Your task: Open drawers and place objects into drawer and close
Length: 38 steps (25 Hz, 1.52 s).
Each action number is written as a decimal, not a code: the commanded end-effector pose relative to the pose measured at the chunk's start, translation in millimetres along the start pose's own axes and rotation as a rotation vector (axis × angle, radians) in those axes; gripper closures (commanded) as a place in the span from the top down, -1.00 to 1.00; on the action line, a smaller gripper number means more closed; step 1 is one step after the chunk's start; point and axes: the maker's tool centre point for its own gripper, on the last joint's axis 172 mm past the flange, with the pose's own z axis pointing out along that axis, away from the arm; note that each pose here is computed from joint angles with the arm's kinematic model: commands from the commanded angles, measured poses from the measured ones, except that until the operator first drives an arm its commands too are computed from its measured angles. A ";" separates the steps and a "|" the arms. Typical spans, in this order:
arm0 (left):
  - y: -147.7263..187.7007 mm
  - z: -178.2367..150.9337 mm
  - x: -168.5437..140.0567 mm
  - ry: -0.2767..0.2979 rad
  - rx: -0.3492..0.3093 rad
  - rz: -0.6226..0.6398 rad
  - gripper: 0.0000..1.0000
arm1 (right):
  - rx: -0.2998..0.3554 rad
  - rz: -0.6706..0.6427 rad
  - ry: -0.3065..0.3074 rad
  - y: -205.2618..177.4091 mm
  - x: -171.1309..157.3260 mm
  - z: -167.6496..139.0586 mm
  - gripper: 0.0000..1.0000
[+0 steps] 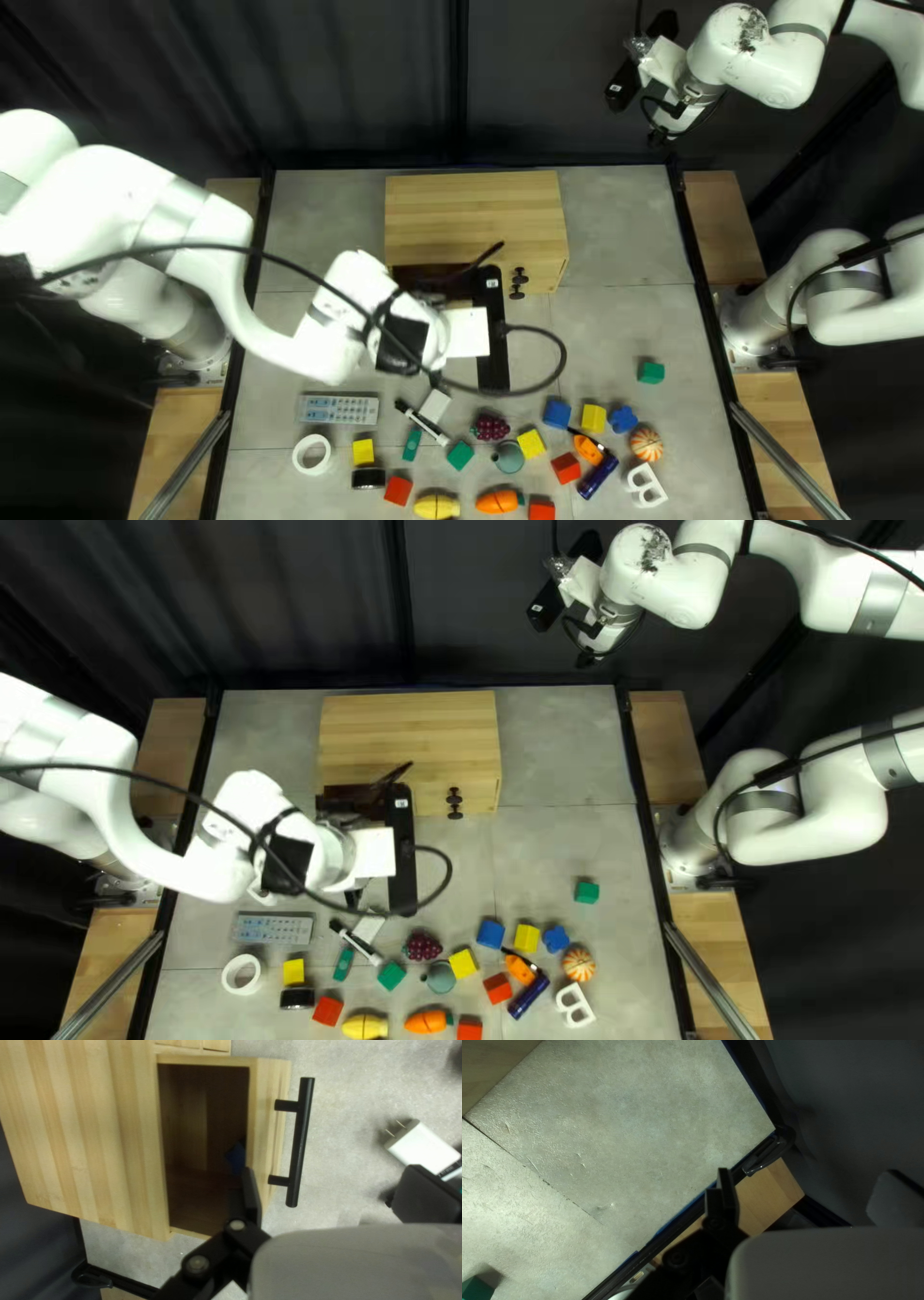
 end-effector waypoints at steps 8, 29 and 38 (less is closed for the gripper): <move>-4.6 -17.2 -1.2 -0.003 -0.111 0.039 1.00 | 0.000 0.000 0.000 0.0 0.0 0.0 1.00; 4.5 -4.9 3.8 -0.023 -0.141 0.051 1.00 | 0.000 0.000 0.000 0.0 0.0 0.0 1.00; -13.1 19.4 3.3 -0.038 -0.164 0.067 1.00 | 0.000 0.000 0.000 0.0 0.0 0.0 1.00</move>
